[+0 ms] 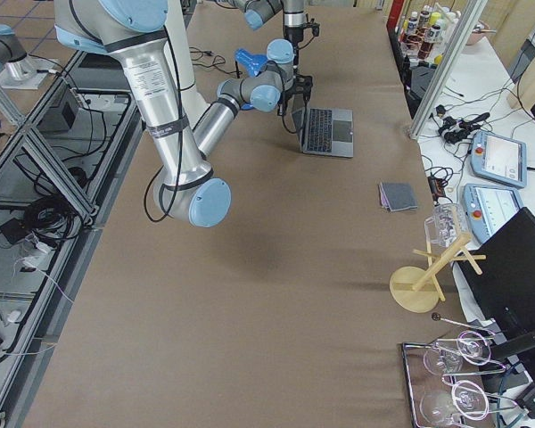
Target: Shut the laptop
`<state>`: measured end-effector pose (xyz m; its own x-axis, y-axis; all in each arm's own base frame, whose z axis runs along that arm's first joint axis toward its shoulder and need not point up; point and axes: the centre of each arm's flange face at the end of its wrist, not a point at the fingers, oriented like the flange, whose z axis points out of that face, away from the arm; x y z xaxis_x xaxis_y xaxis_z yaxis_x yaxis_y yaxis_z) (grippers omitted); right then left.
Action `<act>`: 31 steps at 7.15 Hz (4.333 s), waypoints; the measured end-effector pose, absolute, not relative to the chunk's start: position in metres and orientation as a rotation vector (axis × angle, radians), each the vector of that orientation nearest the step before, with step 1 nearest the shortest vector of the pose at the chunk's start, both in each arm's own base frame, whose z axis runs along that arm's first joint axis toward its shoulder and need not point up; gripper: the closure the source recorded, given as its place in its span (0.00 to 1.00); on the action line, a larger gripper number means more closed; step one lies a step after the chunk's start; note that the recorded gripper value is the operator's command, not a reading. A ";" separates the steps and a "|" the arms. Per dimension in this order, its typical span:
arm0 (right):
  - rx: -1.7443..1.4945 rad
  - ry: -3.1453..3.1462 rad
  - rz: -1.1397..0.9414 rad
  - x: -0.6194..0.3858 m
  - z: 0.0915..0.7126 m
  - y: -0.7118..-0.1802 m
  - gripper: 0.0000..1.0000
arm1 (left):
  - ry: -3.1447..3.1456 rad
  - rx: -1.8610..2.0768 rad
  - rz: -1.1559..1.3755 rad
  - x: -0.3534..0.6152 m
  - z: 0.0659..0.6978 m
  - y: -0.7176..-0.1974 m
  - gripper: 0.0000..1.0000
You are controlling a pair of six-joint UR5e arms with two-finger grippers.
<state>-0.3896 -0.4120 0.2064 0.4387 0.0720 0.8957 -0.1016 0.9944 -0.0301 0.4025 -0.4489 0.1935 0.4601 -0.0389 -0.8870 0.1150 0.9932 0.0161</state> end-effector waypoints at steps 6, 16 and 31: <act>0.071 -1.090 0.183 -0.382 0.199 -0.473 1.00 | 1.091 0.171 -0.136 0.411 0.171 -0.490 1.00; 0.059 -0.991 0.271 -0.470 0.208 -0.648 1.00 | 1.005 0.224 -0.188 0.472 0.236 -0.628 1.00; 0.038 -1.078 0.146 -0.153 0.400 -0.627 1.00 | 0.950 0.236 -0.005 0.117 0.358 -0.616 1.00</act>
